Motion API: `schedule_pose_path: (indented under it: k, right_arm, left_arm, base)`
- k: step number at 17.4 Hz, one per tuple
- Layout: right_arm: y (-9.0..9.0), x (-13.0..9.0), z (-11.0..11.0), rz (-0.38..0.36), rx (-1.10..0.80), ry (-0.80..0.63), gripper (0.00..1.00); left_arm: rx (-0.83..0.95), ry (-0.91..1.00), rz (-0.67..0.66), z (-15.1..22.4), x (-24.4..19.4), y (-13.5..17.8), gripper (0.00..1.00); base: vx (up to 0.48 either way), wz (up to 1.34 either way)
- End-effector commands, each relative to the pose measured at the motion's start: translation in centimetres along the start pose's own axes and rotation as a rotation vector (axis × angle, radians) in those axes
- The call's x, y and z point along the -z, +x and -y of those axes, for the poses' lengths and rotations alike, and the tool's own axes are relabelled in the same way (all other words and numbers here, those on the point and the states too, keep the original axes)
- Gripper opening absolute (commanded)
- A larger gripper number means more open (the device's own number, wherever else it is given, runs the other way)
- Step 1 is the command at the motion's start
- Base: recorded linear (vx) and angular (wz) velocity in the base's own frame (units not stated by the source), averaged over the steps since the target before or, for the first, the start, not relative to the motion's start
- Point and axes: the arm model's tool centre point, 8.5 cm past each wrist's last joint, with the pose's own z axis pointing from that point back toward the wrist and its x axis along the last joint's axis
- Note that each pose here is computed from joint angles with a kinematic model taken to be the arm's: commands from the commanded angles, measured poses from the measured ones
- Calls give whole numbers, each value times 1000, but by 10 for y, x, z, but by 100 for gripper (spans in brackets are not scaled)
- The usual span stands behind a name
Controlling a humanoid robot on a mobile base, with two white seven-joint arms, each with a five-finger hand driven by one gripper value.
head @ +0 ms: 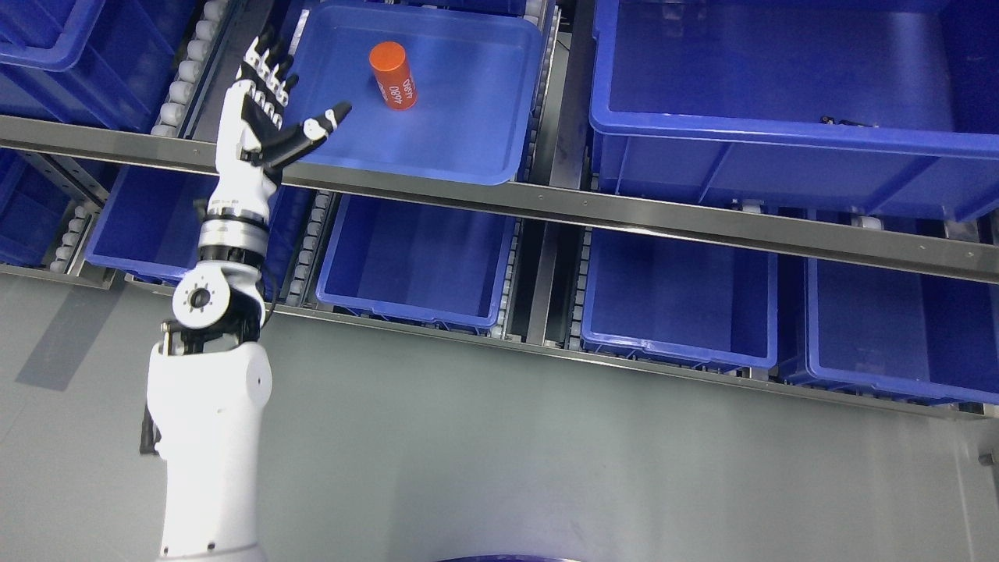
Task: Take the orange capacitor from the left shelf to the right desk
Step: 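Reach the left hand into the blue bin toward the orange capacitor, then close the left hand fingers around the orange capacitor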
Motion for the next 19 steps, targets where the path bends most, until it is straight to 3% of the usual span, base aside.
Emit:
schedule_pose_path:
  k: [1,7,19]
  right_arm:
    - [-9,1,11,-5,4,-17,100]
    - [-9,1,11,-5,4,-17,100]
    - [-9,1,11,-5,4,-17,100]
  left_arm:
    - [17,18,-201,-9,58,-46,100]
    - [51,-56,-344,16,80,-74,100]
    - [162,-138,-417,35,71,-96,100]
  base:
    - [0,0]
    - [0,0]
    - [0,0]
